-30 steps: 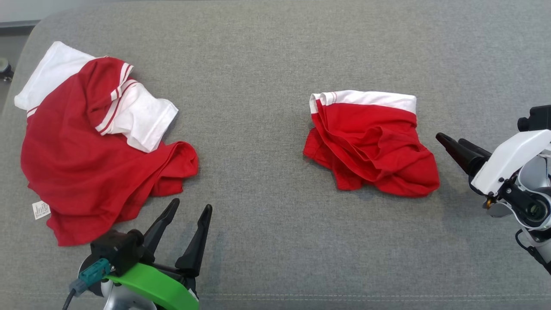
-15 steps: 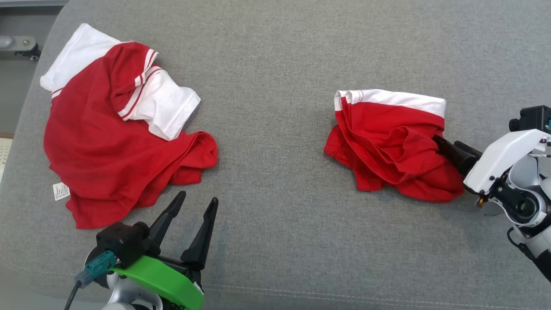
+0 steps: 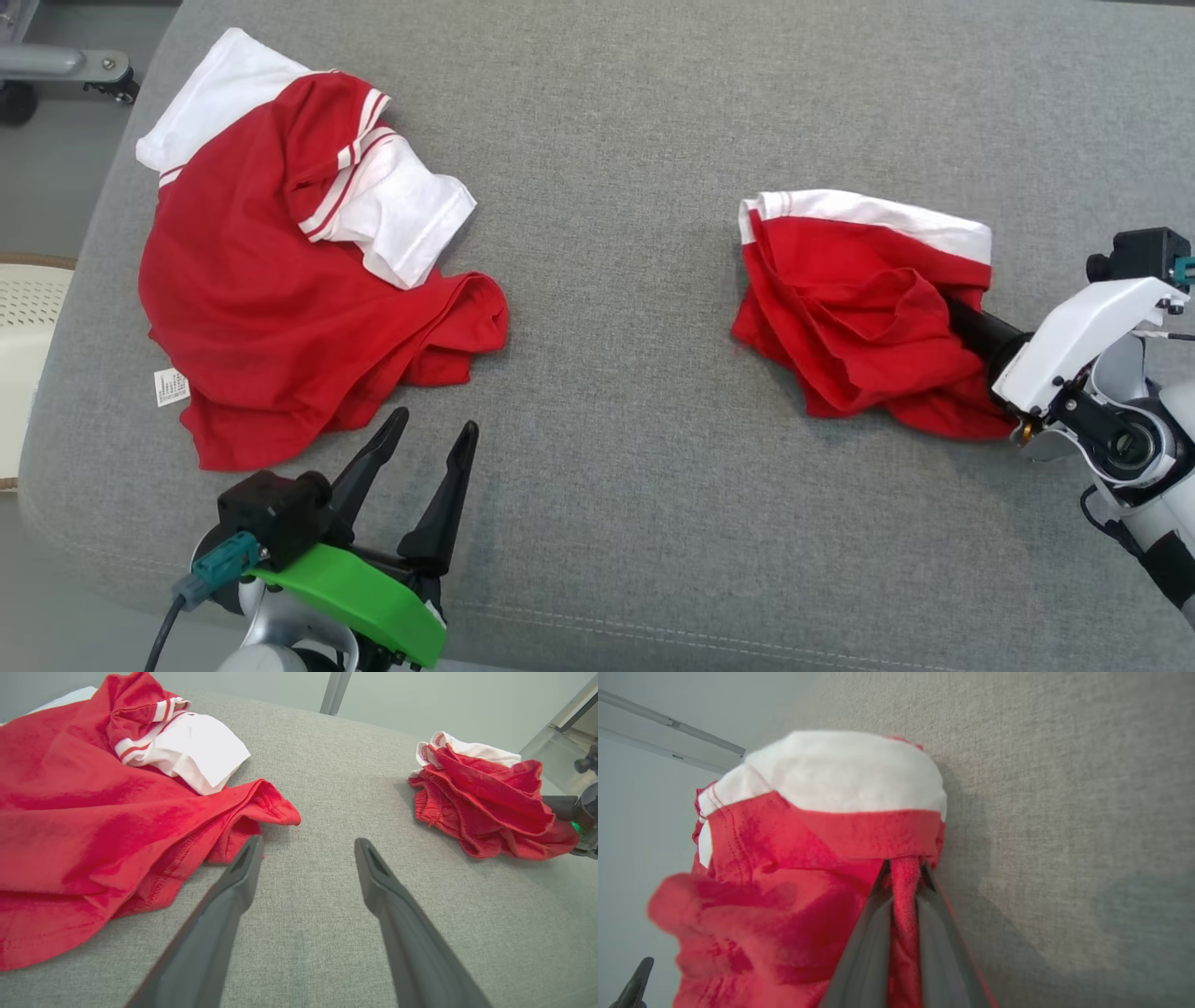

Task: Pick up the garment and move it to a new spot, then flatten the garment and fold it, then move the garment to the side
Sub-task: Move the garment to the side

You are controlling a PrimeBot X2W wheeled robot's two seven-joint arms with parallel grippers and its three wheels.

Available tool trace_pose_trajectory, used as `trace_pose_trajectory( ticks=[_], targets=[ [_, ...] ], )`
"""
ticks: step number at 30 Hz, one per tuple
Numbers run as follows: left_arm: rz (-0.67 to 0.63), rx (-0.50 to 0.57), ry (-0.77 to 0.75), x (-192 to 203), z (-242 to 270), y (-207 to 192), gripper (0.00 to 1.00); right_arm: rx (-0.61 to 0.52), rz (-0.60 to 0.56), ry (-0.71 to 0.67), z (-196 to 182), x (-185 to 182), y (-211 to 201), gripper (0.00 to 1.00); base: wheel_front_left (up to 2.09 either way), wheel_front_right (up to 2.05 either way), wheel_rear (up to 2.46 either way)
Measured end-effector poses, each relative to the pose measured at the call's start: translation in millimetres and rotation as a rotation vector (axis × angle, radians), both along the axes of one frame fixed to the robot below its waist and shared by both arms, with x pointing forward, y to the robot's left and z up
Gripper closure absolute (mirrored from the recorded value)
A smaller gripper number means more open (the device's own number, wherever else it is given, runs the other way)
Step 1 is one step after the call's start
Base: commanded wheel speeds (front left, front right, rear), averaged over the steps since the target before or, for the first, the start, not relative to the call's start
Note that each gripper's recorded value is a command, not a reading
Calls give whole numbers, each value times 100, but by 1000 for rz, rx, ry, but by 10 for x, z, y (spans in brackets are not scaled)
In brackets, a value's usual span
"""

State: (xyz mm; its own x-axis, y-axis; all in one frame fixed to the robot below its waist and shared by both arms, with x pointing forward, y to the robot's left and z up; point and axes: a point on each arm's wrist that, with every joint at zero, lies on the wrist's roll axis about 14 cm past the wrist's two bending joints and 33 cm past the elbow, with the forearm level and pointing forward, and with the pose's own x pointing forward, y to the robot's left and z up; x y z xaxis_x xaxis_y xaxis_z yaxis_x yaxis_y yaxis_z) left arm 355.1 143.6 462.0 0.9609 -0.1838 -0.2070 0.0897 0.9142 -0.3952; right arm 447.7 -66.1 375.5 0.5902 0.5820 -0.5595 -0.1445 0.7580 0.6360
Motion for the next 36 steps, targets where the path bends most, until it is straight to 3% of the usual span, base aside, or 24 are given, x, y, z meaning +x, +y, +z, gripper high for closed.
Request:
trace_pose_trajectory(
  ticks=[11,17,20,22,25,29,36],
  targets=[
    [26,-31,-63,-28,150,-24,0,122,266,-193,922,-3,502,100,0,0,0],
    [24,-46,-83,-43,196,-52,0,-93,325,-251,946,8,175,100,0,0,0],
    [22,-46,-91,-48,215,-58,0,-15,345,-216,1058,-113,301,100,0,0,0],
    [27,-43,-101,-40,231,-36,0,-57,388,-223,1040,-205,325,100,0,0,0],
    [16,-43,-101,-37,227,-62,0,-50,353,-204,1059,-196,252,100,0,0,0],
    [-9,-40,-102,-16,229,-114,0,149,369,-72,1186,-515,515,100,0,0,0],
    [-63,-21,-90,34,200,-196,0,63,189,33,941,-319,-45,100,0,0,0]
  ],
)
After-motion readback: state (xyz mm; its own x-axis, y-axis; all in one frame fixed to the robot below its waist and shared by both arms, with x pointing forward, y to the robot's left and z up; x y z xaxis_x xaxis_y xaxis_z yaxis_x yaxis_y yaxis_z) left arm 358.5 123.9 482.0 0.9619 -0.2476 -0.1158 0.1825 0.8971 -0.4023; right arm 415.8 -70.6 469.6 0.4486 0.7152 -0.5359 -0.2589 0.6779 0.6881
